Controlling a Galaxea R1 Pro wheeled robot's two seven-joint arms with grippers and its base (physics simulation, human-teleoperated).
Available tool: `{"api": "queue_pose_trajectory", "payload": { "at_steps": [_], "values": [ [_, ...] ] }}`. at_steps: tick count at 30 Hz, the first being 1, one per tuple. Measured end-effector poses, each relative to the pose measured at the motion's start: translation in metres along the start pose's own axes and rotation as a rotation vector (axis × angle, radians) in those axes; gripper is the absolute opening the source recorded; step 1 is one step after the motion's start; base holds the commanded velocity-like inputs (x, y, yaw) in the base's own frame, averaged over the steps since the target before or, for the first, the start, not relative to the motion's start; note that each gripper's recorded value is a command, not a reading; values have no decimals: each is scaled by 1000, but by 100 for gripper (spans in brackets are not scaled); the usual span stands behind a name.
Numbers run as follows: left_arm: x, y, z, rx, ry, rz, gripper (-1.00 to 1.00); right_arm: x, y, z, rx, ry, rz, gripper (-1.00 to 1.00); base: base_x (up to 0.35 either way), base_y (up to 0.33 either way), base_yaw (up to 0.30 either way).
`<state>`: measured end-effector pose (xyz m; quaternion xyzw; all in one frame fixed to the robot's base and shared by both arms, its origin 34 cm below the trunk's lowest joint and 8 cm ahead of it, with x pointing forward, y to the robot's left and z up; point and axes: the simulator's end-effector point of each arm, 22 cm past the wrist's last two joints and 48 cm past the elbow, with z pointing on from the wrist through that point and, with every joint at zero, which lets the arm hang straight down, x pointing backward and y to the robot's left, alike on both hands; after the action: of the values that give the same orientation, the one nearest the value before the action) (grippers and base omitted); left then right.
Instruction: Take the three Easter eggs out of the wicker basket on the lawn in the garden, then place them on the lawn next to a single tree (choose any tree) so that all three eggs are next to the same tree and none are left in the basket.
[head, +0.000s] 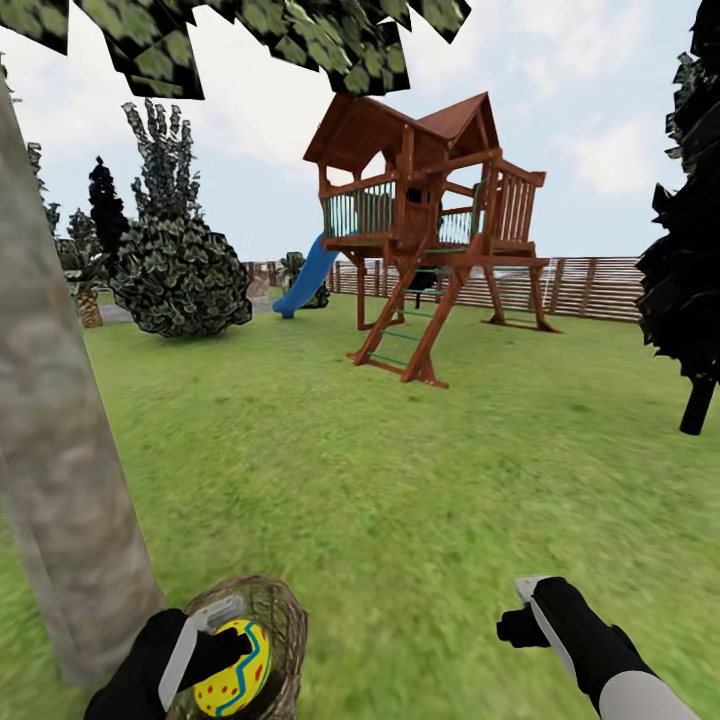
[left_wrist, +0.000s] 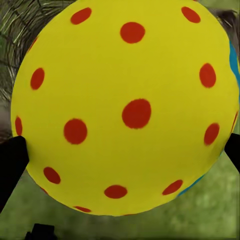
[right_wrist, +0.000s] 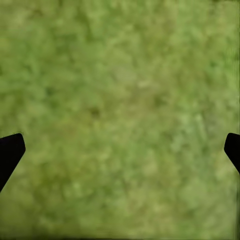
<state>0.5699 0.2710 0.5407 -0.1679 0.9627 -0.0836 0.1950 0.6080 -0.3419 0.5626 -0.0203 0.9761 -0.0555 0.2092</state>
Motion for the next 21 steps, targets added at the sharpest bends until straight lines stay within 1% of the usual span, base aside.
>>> {"api": "queue_pose_trajectory", "payload": {
  "at_steps": [9, 11, 14, 17, 19, 21],
  "values": [
    [-6, -12, -14, 10, 4, 1, -100, -9, -1, -15, -3, 2, -1, 100, -223, -200, 273],
    [-7, -14, -17, 12, 6, 1, -100, -11, -2, -18, -1, 3, 0, 100, -113, -184, 63],
    [-9, -16, -22, 12, 6, 0, -100, -14, -3, -23, -2, 3, 1, 100, -35, -54, 9],
    [-10, -20, -26, 12, 6, -2, -100, -17, -7, -28, 1, 3, 2, 100, -181, -164, 1],
    [-7, -16, -26, -23, 13, -3, -100, -19, -8, -32, 1, 3, 2, 100, -229, -223, 0],
    [-7, -17, -29, -34, 15, -5, -100, -21, -9, -35, 2, 3, 2, 100, -228, -232, 0]
  ]
}}
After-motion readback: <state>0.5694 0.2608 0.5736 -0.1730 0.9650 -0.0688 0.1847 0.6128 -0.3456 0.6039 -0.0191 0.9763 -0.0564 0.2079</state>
